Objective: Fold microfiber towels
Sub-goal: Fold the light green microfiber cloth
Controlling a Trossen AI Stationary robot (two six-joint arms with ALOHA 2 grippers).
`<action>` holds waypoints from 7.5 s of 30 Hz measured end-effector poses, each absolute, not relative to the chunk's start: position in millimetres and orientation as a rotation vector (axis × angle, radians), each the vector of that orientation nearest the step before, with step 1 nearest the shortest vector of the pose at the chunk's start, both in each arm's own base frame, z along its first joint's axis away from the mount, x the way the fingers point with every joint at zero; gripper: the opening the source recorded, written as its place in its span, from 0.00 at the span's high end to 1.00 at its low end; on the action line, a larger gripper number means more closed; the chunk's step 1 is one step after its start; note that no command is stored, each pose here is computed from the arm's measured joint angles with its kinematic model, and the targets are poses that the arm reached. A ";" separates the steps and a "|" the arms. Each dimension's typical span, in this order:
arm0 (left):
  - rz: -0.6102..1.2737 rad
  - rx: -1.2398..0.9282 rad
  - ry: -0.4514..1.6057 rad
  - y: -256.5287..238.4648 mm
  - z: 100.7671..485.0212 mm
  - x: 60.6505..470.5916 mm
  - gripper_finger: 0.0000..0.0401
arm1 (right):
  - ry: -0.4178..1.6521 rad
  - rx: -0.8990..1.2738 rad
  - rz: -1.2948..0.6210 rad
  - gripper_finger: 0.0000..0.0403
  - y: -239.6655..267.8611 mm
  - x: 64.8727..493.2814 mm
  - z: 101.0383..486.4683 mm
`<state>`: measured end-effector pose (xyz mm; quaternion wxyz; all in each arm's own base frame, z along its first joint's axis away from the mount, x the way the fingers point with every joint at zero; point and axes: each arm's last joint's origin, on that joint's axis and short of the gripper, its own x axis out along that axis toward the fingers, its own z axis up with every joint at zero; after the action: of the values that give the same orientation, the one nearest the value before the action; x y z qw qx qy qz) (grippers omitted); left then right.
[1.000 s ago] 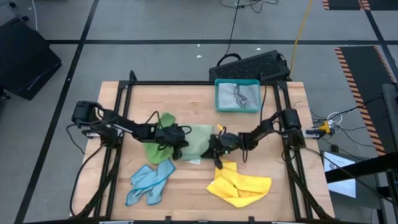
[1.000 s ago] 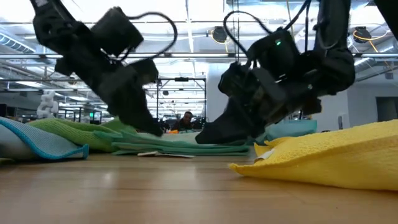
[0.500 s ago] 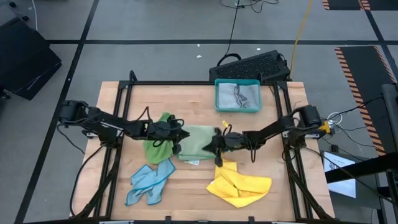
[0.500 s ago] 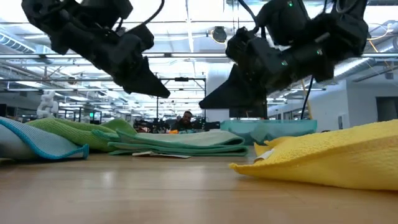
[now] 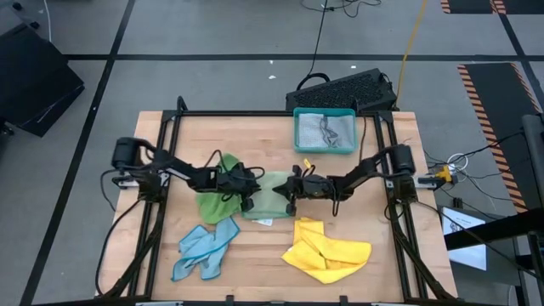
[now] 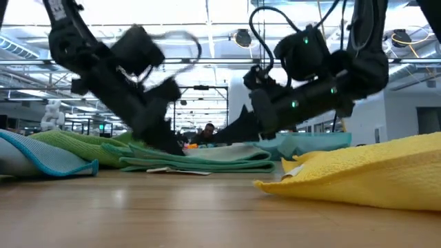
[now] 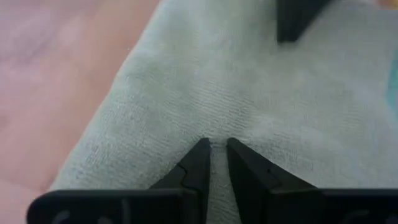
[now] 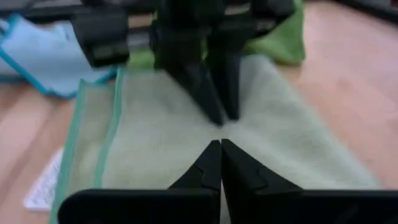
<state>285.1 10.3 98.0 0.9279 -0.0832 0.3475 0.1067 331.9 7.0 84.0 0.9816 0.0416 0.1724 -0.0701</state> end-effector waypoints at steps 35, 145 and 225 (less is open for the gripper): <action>0.258 -0.230 0.633 78.0 136.3 265.5 0.34 | 0.415 0.281 -0.377 0.70 -20.0 274.4 119.0; -0.001 0.182 0.512 -114.6 148.3 252.8 0.98 | 0.506 0.012 -0.132 0.99 88.0 278.7 142.0; 0.076 -0.153 0.316 -97.3 132.5 285.7 0.75 | 0.142 0.231 0.119 0.60 70.2 294.9 139.7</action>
<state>285.7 -97.3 132.5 0.9839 -0.0762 0.1573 0.0377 294.9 70.2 139.7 0.9890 0.1150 0.0710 0.0594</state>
